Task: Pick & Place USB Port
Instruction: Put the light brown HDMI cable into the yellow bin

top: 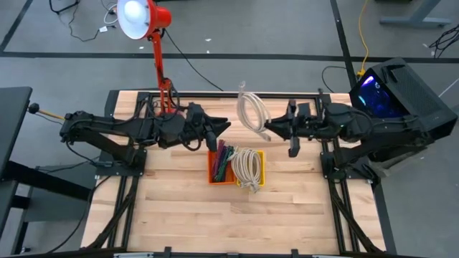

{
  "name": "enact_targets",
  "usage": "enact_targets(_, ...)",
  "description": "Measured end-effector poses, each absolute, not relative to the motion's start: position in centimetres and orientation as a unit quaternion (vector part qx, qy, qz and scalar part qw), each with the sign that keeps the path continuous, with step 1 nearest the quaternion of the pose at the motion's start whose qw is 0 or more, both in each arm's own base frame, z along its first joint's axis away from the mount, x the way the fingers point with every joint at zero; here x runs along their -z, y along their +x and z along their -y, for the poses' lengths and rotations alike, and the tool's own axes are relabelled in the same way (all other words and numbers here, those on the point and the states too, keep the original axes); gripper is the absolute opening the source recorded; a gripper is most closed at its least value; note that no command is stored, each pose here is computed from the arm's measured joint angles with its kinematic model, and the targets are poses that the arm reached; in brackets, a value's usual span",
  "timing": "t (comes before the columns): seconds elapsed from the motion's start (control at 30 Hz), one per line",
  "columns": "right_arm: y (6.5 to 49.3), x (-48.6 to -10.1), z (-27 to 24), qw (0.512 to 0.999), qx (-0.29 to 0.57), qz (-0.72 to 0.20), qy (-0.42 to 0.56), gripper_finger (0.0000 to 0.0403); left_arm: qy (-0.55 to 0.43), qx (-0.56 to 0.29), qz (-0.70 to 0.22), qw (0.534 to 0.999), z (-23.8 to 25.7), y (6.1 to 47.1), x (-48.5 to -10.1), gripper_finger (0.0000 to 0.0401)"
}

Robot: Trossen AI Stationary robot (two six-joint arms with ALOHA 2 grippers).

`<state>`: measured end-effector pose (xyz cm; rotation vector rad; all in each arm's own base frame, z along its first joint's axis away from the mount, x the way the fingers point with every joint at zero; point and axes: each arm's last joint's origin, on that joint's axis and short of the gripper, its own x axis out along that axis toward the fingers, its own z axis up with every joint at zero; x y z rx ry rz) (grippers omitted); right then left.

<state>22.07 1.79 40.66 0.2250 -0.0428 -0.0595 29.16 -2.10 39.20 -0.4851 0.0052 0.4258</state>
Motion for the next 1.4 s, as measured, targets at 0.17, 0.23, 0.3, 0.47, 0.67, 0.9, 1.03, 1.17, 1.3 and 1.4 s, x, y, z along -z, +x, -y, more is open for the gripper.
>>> enact_targets(0.17,20.4,-40.7,-1.7,0.99,0.03,-0.004,0.139,0.0006,-0.233,-0.229,0.001,0.945,1.9,29.1,-39.2,0.0104)
enact_targets(0.23,20.2,-40.0,-2.0,0.986,0.025,-0.045,0.16,0.0006,-0.221,-0.241,0.001,0.945,1.5,29.1,-39.2,0.0103)
enact_targets(0.3,20.2,-38.7,-2.4,0.977,0.026,-0.106,0.184,0.0006,-0.213,-0.249,0.001,0.945,1.1,29.1,-39.2,0.0103)
enact_targets(0.47,20.2,-36.5,-3.9,0.954,0.04,-0.207,0.214,0.0006,-0.216,-0.254,0.01,0.943,0.4,28.7,-39.6,0.0103)
enact_targets(0.67,19.6,-35.0,-4.5,0.925,0.143,-0.244,0.255,0.0006,-0.215,-0.253,0.008,0.943,0.4,28.7,-39.6,0.0103)
enact_targets(0.9,21.3,-33.2,-6.0,0.902,0.219,-0.242,0.283,0.0006,-0.216,-0.243,0.001,0.946,0.5,28.7,-39.5,0.0103)
enact_targets(1.03,22.9,-31.0,-7.1,0.876,0.251,-0.279,0.302,0.0006,-0.217,-0.226,-0.003,0.949,0.6,28.8,-39.5,0.0103)
enact_targets(1.17,24.4,-29.1,-8.1,0.857,0.273,-0.298,0.32,0.0006,-0.22,-0.204,-0.009,0.954,0.7,28.8,-39.5,0.0103)
enact_targets(1.3,25.8,-28.6,-8.8,0.853,0.268,-0.27,0.358,0.0006,-0.22,-0.189,-0.016,0.957,0.8,28.9,-39.4,0.0103)
enact_targets(1.4,26.8,-28.3,-9.2,0.852,0.261,-0.251,0.379,0.0006,-0.221,-0.177,-0.02,0.959,0.9,28.9,-39.4,0.0103)
